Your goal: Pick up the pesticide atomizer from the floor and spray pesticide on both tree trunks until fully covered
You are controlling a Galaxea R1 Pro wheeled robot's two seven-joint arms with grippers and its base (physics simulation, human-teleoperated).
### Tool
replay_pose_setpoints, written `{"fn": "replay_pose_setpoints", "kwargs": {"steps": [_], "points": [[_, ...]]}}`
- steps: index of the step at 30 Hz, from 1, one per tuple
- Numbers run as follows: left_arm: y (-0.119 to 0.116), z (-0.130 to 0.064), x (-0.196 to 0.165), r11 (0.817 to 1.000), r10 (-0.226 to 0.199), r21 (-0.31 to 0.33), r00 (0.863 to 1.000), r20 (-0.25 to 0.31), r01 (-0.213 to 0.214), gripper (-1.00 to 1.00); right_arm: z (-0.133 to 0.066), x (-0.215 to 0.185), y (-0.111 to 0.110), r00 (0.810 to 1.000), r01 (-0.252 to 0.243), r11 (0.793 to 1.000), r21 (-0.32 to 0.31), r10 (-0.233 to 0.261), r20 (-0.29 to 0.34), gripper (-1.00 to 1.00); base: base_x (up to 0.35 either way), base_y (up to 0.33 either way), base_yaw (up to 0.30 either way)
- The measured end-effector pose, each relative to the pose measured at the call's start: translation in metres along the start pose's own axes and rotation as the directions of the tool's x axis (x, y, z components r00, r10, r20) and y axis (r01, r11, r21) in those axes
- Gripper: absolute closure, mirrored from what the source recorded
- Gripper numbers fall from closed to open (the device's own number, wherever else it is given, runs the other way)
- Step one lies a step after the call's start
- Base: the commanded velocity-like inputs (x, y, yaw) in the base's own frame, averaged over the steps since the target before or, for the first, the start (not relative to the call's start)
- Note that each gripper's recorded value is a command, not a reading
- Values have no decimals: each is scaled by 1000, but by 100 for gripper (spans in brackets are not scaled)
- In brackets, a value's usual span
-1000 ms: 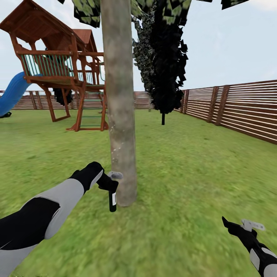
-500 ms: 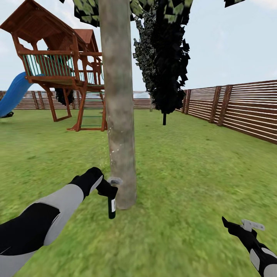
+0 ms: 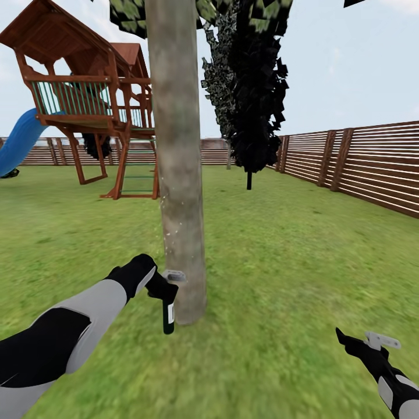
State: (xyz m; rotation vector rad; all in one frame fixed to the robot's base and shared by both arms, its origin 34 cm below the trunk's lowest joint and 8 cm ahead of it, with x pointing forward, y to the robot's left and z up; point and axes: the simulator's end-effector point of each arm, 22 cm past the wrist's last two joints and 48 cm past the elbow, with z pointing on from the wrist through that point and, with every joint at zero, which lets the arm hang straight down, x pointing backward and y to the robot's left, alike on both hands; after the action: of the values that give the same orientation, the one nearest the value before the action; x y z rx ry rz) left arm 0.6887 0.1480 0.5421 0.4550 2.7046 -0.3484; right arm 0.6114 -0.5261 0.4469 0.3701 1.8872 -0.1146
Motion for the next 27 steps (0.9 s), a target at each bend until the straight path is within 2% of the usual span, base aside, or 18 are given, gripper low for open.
{"fn": "replay_pose_setpoints", "kwargs": {"steps": [5, 7, 12, 14, 19, 23, 27], "points": [[-1, 6, 10, 1000, -12, 6, 1000, -21, 12, 100, 0, 0, 0, 1000, 0, 1000, 1, 0, 0, -100, 54, 0, 0], [-3, 18, 27, 999, -24, 19, 999, -45, 25, 100, 0, 0, 0, 1000, 0, 1000, 1, 0, 0, -100, 3, 0, 0], [-10, 25, 36, 995, -77, 65, 996, -45, 80, 100, 0, 0, 0, 1000, 0, 1000, 1, 0, 0, -100, 0, 0, 0], [-10, 26, 36, 994, -81, 68, 996, -44, 84, 100, 0, 0, 0, 1000, 0, 1000, 1, 0, 0, -100, 0, 0, 0], [9, 20, 37, 994, -97, 46, 995, -36, 99, 100, 0, 0, 0, 1000, 0, 1000, 1, 0, 0, -100, 0, 0, 0], [8, 20, 36, 994, -96, 49, 995, -35, 97, 100, 0, 0, 0, 1000, 0, 1000, 1, 0, 0, -100, 4, 0, 0], [8, 20, 36, 995, -92, 45, 995, -37, 94, 100, 0, 0, 0, 1000, 0, 1000, 1, 0, 0, -100, 242, 0, 0]]}}
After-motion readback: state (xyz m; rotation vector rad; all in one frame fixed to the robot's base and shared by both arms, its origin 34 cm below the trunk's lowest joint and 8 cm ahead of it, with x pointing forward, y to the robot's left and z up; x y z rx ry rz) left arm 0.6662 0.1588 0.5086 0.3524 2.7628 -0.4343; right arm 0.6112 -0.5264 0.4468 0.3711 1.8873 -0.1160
